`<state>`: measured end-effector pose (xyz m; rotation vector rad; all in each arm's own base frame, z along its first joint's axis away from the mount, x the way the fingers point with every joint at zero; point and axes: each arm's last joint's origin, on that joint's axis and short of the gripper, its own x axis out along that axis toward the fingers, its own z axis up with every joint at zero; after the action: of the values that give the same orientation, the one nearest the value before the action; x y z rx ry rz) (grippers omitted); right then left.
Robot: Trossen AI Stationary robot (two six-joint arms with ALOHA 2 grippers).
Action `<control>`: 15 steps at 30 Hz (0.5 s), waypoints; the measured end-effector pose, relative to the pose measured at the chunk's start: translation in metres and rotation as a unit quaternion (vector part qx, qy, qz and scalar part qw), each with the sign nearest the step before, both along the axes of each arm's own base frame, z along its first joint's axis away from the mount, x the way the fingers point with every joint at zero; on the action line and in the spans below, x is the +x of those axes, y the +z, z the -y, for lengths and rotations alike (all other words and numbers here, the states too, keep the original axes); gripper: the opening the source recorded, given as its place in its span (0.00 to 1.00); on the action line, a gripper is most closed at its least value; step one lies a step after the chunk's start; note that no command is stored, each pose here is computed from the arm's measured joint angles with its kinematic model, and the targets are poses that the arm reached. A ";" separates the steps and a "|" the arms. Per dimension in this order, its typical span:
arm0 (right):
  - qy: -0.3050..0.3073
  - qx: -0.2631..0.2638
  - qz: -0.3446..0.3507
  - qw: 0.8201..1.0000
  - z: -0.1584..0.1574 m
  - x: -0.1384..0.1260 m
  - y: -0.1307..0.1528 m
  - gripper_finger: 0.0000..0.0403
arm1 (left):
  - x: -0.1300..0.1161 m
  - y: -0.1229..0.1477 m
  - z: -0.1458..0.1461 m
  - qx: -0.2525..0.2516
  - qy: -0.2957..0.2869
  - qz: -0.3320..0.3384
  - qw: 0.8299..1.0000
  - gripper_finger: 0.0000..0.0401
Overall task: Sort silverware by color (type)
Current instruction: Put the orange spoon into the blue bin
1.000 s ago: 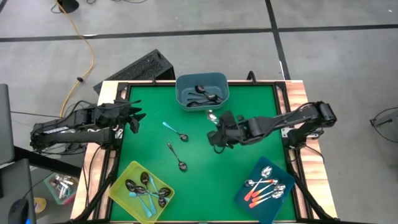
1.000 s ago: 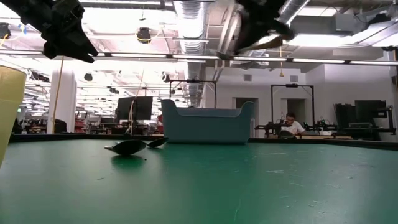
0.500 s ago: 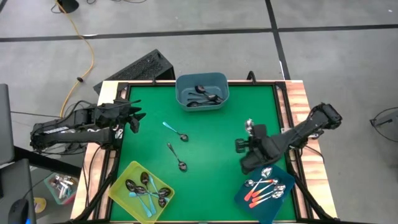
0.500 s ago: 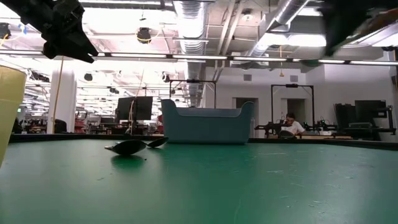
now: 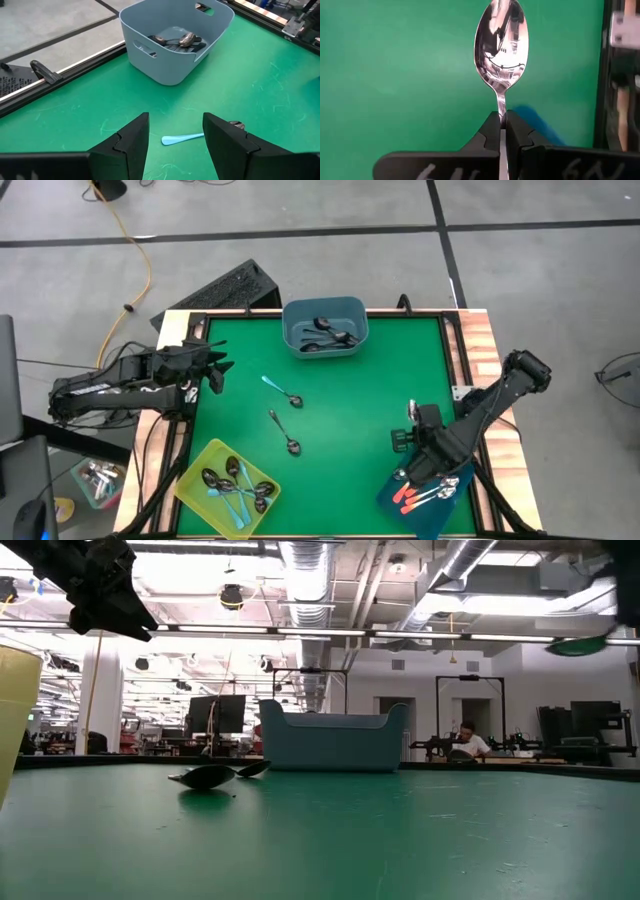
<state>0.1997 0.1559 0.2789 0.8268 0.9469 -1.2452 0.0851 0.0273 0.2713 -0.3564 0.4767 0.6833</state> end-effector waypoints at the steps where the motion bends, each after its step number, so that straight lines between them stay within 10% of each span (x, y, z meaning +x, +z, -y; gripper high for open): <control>1: 0.005 0.009 -0.003 1.000 -0.004 -0.002 -0.001 0.03 | 0.000 0.000 0.000 0.000 0.000 0.000 1.000 0.42; 9: 0.111 0.004 -0.038 0.993 -0.040 -0.021 -0.014 0.03 | 0.000 0.000 0.000 0.003 0.000 -0.002 1.000 0.42; 15: 0.332 -0.029 -0.082 0.939 -0.069 -0.020 -0.036 0.03 | 0.000 0.000 -0.001 0.010 0.009 -0.003 1.000 0.42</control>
<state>0.1798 0.2254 0.2425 0.3028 1.1909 -0.7478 0.0847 0.0279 0.2715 -0.3404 0.4734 0.7070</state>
